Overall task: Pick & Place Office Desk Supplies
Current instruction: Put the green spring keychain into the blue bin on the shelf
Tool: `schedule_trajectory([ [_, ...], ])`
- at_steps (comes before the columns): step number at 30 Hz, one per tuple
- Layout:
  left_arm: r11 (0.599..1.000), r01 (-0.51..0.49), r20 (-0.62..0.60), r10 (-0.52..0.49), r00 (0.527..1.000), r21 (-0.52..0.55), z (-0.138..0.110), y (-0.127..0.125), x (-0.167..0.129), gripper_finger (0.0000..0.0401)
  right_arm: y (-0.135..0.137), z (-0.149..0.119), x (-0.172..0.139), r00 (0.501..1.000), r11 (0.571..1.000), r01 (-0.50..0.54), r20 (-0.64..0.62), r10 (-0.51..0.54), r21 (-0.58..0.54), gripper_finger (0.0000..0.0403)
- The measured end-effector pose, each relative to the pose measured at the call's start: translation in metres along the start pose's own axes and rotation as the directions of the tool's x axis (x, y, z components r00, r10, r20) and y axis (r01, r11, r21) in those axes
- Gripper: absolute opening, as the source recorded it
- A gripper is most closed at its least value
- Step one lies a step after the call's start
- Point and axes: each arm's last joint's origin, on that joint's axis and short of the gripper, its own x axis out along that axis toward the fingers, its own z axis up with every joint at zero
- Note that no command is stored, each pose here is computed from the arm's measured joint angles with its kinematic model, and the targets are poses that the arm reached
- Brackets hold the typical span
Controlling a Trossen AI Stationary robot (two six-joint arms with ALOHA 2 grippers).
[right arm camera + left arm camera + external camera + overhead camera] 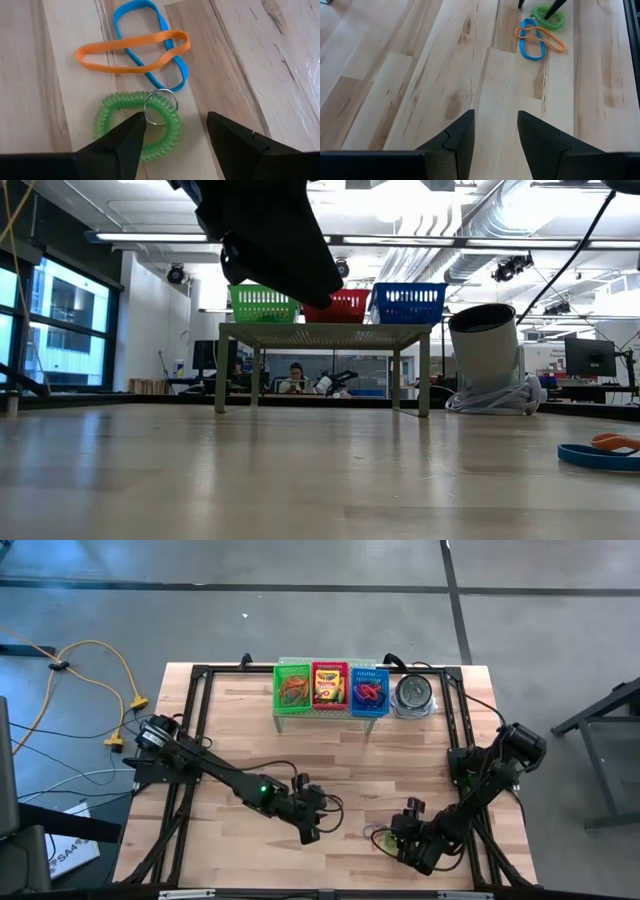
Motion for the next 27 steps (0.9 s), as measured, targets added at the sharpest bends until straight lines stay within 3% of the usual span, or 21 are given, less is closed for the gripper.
schedule_trajectory([
  [5,1.0,0.0,0.0,0.0,1.0,0.0,0.0,0.0,0.0,0.0143,0.0,0.0,0.001,1.0,0.999,0.004,-0.003,-0.004,0.052,0.0174],
  [13,1.0,0.008,-0.018,-0.008,1.0,-0.027,-0.009,-0.007,0.006,0.0143,-0.003,-0.001,0.001,0.999,0.996,0.036,0.019,-0.038,0.08,0.0019],
  [19,0.998,0.024,-0.035,-0.027,0.999,-0.06,-0.019,-0.017,0.009,0.0143,0.004,0.008,-0.013,0.991,0.994,0.105,0.088,-0.102,-0.029,0.0009],
  [23,0.994,0.067,-0.009,-0.068,0.998,-0.087,-0.022,-0.028,0.005,0.0143,0.01,0.029,-0.043,0.977,0.982,0.157,0.165,-0.139,-0.106,0.0008],
  [27,0.987,0.116,0.018,-0.115,0.993,-0.109,-0.025,-0.04,0.0,0.0143,0.005,0.047,-0.067,0.947,0.932,0.284,0.215,-0.237,-0.226,0.0007],
])
